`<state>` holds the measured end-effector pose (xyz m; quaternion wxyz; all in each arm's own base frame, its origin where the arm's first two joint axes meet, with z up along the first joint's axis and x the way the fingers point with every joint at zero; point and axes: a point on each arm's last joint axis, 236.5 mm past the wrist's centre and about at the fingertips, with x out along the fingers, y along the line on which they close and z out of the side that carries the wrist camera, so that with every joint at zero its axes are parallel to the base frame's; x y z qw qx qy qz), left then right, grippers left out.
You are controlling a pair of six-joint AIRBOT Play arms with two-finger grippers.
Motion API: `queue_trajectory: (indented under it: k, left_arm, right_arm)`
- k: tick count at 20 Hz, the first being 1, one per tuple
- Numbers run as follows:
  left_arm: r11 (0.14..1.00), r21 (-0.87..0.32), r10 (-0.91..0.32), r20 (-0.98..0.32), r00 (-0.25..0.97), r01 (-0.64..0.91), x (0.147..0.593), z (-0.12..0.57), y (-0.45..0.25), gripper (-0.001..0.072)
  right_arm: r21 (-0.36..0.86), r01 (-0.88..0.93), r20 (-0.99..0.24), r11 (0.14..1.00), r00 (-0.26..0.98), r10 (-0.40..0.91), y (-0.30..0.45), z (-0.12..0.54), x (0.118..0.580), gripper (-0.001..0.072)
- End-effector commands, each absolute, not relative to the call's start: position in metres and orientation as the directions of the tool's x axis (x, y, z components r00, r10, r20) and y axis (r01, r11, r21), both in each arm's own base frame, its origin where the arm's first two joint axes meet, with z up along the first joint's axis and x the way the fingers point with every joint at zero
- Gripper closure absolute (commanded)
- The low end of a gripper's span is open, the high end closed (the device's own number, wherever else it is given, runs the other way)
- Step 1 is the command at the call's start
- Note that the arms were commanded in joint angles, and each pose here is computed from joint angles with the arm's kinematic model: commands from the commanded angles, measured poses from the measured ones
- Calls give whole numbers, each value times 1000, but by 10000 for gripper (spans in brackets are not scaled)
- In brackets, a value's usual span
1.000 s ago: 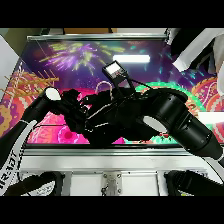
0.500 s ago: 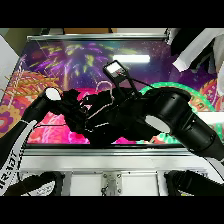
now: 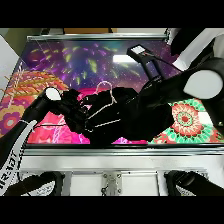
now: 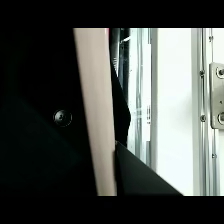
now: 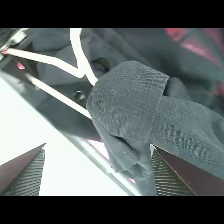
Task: Fold the clothes and pants, and hang the long-sleeved shirts on hangers.
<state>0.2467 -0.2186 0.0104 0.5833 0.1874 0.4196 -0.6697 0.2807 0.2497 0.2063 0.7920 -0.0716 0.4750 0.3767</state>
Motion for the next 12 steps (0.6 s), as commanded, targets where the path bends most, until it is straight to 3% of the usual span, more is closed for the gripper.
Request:
queue_trajectory:
  k: [1, 4, 7, 12]
  left_arm:
    - [32, -345, -624, -740, -251, 938, 246, 10, -219, 688]
    - [32, -344, -624, -740, -250, 938, 246, 10, -219, 688]
    - [25, -353, -622, -738, -262, 935, 244, 11, -218, 688]
    - [25, -353, -622, -738, -262, 935, 244, 11, -218, 688]
  right_arm:
    - [323, -746, -719, 583, 207, 664, 244, 229, 284, 1]
    - [337, -708, -706, 620, 246, 664, 229, 232, 298, 1]
    - [258, -814, -664, 521, 243, 707, 217, 240, 304, 1]
    - [330, -879, -463, 344, 167, 870, 149, 240, 303, 0]
